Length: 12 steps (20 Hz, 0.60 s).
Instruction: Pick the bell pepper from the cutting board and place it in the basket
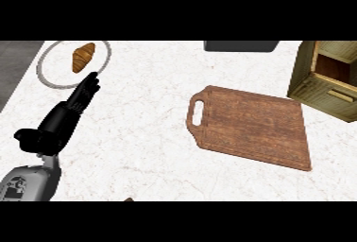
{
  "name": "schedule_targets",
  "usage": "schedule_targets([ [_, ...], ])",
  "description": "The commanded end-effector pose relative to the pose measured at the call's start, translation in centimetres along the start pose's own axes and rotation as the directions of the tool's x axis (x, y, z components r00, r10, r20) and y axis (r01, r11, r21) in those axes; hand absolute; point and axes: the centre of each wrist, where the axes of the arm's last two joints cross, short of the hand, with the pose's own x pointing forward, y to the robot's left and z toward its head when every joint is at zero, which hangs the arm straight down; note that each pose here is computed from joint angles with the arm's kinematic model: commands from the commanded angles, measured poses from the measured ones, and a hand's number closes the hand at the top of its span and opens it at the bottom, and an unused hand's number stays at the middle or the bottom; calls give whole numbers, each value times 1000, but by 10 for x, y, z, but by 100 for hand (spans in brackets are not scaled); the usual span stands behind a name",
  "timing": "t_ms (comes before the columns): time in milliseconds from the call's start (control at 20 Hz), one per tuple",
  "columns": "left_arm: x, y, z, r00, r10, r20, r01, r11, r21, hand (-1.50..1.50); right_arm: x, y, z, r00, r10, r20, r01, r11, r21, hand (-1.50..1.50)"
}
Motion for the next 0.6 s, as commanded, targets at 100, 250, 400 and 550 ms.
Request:
schedule_targets([
  [100,6,-12,5,1000,14,19,-14,1000,-6,0,-41,5,-3,998,38,46,-35,998,-59,150],
  [250,3,0,0,1000,24,-1,-24,1000,-15,0,-50,-4,-6,999,14,42,-6,984,-181,150],
  [400,2,-17,8,1000,24,-9,-24,999,-23,0,-59,0,-7,996,-94,2,93,980,-176,-150],
  [550,-6,0,4,1000,12,14,-12,1000,11,0,-61,-13,-13,997,-66,30,70,985,-160,-150],
])
